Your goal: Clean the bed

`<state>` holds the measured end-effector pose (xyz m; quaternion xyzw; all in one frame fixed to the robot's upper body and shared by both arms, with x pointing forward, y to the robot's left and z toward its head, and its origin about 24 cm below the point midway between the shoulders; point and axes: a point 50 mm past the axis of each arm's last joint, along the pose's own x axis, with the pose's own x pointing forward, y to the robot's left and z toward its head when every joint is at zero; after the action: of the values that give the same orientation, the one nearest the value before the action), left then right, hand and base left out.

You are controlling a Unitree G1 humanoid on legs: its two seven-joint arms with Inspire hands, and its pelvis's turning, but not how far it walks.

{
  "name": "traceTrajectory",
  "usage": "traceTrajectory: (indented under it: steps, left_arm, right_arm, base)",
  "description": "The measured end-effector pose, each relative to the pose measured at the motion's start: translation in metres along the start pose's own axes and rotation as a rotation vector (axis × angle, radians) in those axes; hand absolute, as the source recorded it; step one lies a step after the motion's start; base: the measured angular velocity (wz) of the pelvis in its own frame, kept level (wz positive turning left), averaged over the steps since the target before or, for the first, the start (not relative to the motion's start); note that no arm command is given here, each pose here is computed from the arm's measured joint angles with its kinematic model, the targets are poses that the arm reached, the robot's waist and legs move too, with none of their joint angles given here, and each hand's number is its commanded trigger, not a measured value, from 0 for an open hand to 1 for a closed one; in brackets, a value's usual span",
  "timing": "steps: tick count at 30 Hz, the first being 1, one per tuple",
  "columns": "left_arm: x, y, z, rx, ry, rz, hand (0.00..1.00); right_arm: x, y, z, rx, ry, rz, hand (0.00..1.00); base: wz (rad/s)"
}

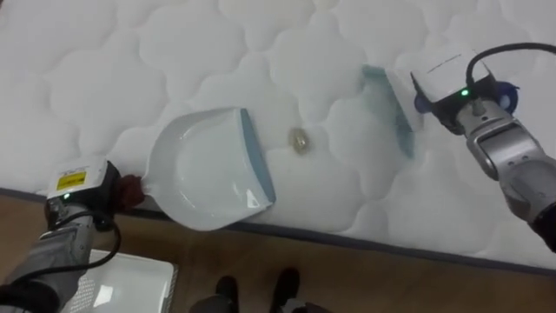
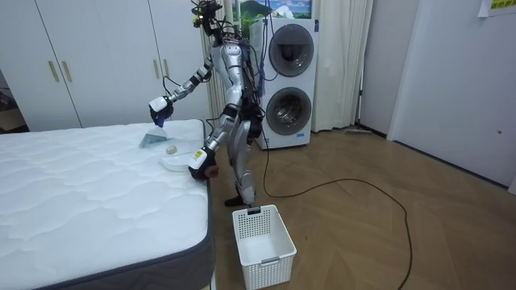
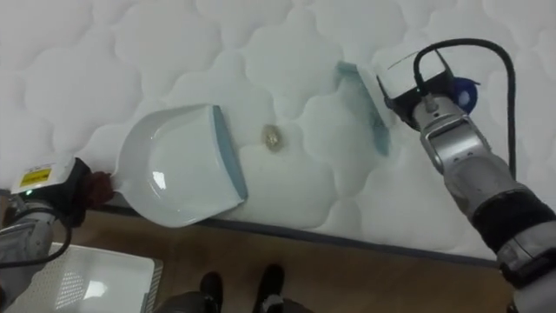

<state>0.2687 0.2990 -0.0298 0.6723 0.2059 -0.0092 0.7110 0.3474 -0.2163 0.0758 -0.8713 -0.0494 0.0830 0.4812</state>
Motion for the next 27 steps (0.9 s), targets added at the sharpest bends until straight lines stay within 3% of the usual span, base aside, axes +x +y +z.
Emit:
traceTrajectory:
  steps: [5, 27]
  left_arm:
    - [0.000, 0.000, 0.001, 0.000, -0.003, -0.001, 1.00]
    - [-0.003, -0.013, 0.003, 0.057, -0.015, -0.108, 1.00]
  right_arm:
    - [0.000, -0.001, 0.019, 0.013, -0.069, 0.039, 1.00]
    - [0.002, -0.011, 0.031, 0.070, -0.113, 0.144, 1.00]
  base:
    - [0.02]
    - [0.00]
